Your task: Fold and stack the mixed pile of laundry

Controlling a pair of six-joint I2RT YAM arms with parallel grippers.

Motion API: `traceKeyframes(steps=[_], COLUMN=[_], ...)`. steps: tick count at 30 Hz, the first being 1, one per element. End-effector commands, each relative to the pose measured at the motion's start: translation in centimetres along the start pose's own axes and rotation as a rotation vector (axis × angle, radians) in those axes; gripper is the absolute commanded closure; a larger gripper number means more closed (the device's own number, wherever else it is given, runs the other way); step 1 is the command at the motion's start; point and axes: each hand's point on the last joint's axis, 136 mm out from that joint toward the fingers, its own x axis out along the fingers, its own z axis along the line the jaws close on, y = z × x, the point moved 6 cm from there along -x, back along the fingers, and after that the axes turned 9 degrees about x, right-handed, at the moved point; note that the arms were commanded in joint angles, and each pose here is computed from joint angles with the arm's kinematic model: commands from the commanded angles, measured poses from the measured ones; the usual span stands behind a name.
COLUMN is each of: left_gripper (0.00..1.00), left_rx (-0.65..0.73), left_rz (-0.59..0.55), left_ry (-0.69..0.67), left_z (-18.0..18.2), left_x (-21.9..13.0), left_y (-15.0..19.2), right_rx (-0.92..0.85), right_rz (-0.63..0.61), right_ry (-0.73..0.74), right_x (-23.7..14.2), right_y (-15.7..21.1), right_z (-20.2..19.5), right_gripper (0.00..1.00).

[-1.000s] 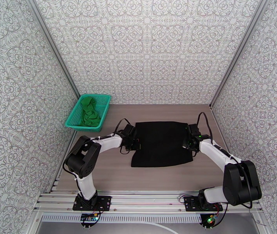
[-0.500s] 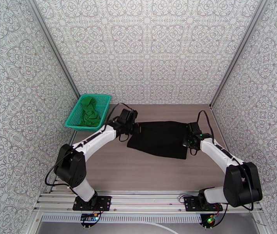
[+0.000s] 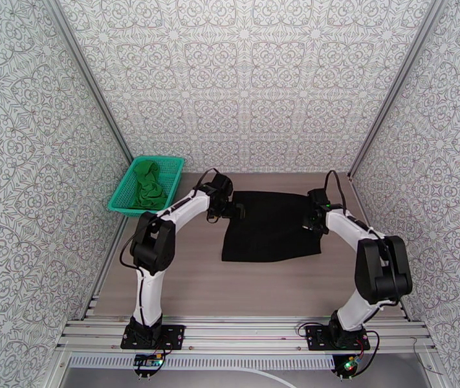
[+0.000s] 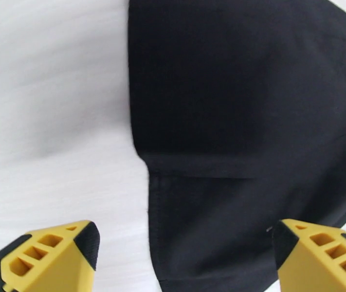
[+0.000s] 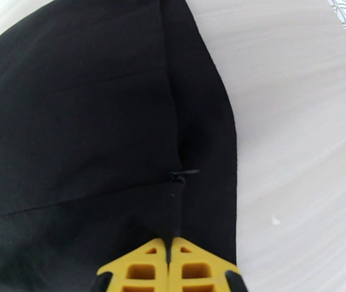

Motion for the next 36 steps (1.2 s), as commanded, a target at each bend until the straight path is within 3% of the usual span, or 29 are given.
traceKeyframes(steps=[1, 7, 14, 22, 24, 27, 32, 36], left_gripper=[0.07, 0.34, 0.47, 0.70, 0.78, 1.00, 1.00, 1.00], left_rx=[0.027, 0.026, -0.017, 0.028, 0.036, 0.044, 0.061, 0.085], left_rz=[0.004, 0.077, 0.055, 0.084, 0.077, 0.053, -0.014, 0.005], left_ry=[0.015, 0.037, 0.055, 0.067, 0.049, -0.003, -0.013, -0.022], left_z=[-1.2, -2.5, -2.3, -3.1, -3.1, -2.5, -2.5, -2.3], left_x=[-2.5, -2.1, -2.1, 2.3, 3.3, 4.1, 3.9, 5.3], left_y=[0.7, 6.6, 10.2, 9.2, 8.6, 7.2, 3.8, 2.1], right_rx=[0.001, 0.015, 0.030, 0.041, 0.040, 0.042, 0.048, 0.051], right_rz=[-0.027, -0.040, -0.018, -0.001, 0.009, 0.020, 0.022, 0.029], right_ry=[-0.016, 0.023, 0.026, 0.009, 0.005, 0.004, 0.020, 0.029], right_x=[0.1, 1.1, 2.4, 2.5, 2.6, 2.8, 3.0, 3.2], right_y=[-1.2, -1.3, -0.7, 0.2, 0.5, 0.8, 1.2, 1.4], right_z=[0.6, 0.3, 0.2, -0.1, -0.1, -0.2, -0.6, -0.7], right_gripper=[1.00, 1.00, 1.00, 1.00, 1.00, 1.00, 1.00, 1.00])
